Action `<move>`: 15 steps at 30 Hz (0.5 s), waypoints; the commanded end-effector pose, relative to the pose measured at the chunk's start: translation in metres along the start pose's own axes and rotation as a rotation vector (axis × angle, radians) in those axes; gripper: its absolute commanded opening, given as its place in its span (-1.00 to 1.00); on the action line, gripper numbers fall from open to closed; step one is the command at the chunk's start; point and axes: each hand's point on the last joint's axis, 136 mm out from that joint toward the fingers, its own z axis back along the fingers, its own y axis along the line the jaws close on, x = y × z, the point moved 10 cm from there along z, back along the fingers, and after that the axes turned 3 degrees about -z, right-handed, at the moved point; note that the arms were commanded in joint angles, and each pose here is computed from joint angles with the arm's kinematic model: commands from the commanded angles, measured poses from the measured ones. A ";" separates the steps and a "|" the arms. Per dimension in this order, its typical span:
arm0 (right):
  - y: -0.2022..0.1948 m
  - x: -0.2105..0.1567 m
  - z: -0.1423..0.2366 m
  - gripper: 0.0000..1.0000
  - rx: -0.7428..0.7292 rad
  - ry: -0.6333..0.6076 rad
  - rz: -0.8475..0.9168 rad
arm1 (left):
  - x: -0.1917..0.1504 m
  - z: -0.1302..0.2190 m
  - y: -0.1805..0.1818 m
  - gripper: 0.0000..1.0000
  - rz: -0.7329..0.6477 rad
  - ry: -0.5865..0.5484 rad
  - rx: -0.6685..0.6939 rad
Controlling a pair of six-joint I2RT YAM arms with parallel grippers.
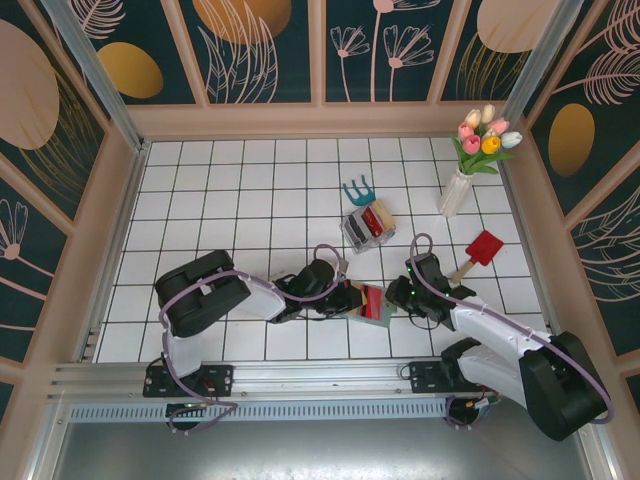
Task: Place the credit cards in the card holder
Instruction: Insert the credit card into the card slot.
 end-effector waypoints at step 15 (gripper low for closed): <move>-0.005 -0.011 -0.006 -0.53 0.034 0.077 0.004 | -0.009 -0.013 0.001 -0.71 -0.029 0.080 0.045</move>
